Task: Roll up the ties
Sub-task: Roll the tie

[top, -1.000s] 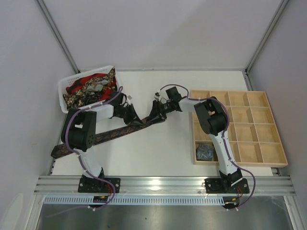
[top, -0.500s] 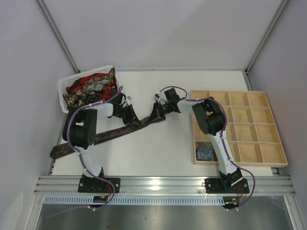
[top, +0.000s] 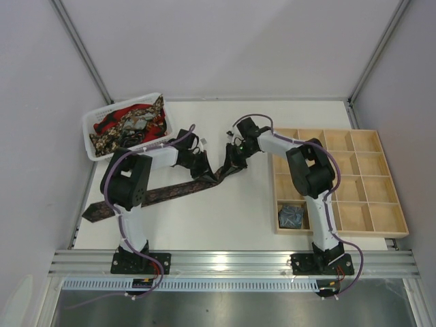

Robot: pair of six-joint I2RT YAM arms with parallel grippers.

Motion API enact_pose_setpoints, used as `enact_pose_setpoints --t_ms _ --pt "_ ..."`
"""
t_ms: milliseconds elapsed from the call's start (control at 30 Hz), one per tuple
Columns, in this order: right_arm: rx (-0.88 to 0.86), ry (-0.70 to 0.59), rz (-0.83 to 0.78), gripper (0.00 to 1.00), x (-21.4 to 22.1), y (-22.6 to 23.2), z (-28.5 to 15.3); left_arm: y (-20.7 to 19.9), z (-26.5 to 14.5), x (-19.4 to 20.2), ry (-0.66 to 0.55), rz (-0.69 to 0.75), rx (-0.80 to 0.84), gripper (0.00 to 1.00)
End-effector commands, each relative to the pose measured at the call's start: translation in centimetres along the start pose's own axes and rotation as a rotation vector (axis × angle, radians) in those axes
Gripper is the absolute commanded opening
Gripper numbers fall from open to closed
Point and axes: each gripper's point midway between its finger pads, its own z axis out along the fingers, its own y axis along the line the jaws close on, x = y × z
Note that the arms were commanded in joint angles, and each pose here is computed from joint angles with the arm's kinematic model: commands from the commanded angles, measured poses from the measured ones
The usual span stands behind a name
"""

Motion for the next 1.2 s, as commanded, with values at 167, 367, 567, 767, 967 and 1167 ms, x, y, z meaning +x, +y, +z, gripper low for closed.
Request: enact_pose_setpoints --t_ms 167,367,567,767,967,1167 --pt "0.317 -0.028 -0.073 0.0 1.9 -2.9 -6.1 -4.9 3.8 0.2 0.045 0.031 0.059 0.02" --pt "0.434 -0.054 -0.114 0.0 2.6 -3.1 -8.3 -6.4 4.9 0.2 0.051 0.036 0.07 0.02" --pt "0.569 -0.048 -0.163 0.0 3.1 -3.1 -7.9 -4.9 4.4 1.2 0.049 0.04 0.016 0.03" --pt "0.656 -0.08 -0.181 0.0 3.4 -2.4 -7.0 -3.9 4.1 1.9 0.038 0.025 -0.008 0.04" --pt "0.643 -0.128 -0.179 0.0 3.2 -0.6 -7.0 -4.0 3.1 1.6 0.003 0.035 -0.024 0.05" --pt "0.604 -0.166 -0.155 0.0 2.9 1.3 -6.6 -4.6 2.1 1.7 -0.015 0.051 -0.01 0.07"
